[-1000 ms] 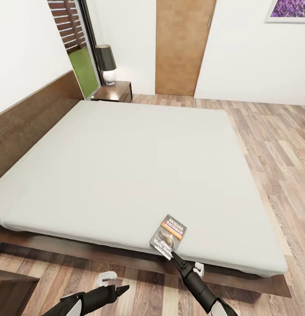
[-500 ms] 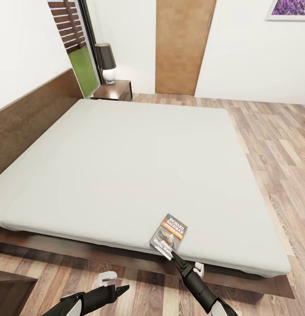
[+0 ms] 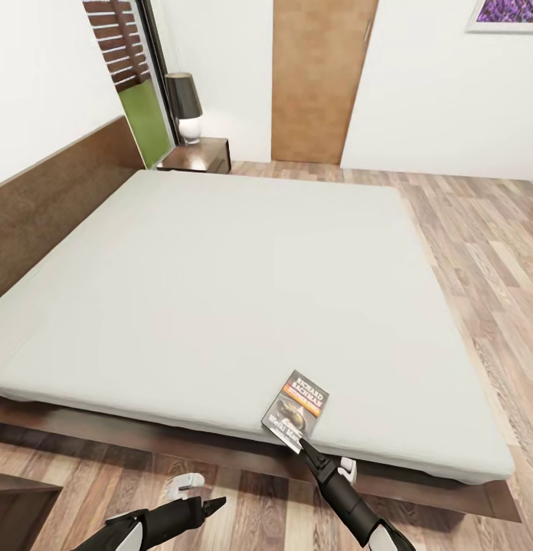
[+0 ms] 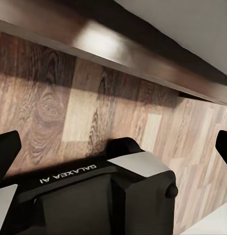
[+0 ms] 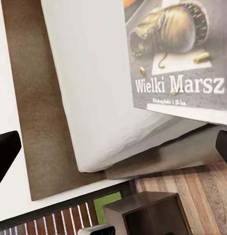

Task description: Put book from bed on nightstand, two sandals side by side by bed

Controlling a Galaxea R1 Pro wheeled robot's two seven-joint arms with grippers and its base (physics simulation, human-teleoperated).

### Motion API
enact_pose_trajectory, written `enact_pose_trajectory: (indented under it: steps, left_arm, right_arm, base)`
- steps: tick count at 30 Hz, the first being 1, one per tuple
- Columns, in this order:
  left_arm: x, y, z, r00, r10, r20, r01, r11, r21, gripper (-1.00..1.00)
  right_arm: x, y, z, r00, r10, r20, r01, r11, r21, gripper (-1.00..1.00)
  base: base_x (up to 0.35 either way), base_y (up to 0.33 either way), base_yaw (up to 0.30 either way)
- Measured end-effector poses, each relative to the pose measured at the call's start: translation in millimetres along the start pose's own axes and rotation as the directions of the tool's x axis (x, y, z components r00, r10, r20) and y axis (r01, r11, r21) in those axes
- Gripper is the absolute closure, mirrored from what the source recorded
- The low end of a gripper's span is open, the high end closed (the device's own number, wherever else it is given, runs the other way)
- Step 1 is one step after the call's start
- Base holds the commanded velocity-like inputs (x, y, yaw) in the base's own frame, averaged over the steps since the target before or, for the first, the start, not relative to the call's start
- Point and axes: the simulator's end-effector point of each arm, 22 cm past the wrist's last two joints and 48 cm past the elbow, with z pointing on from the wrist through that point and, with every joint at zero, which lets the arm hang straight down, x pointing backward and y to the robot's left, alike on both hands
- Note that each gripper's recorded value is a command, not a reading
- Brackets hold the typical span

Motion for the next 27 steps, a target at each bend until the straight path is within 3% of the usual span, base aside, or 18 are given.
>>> enact_pose_trajectory:
  steps: [27]
  left_arm:
    - [4.3,26.1,31.0,1.000,0.001,0.000,-0.001,1.000,0.000,-1.00]
  right_arm:
    - [-0.5,-38.0,14.6,1.000,0.001,-0.001,-0.001,1.000,0.000,-1.00]
  base:
    - [0.000,0.000,0.000]
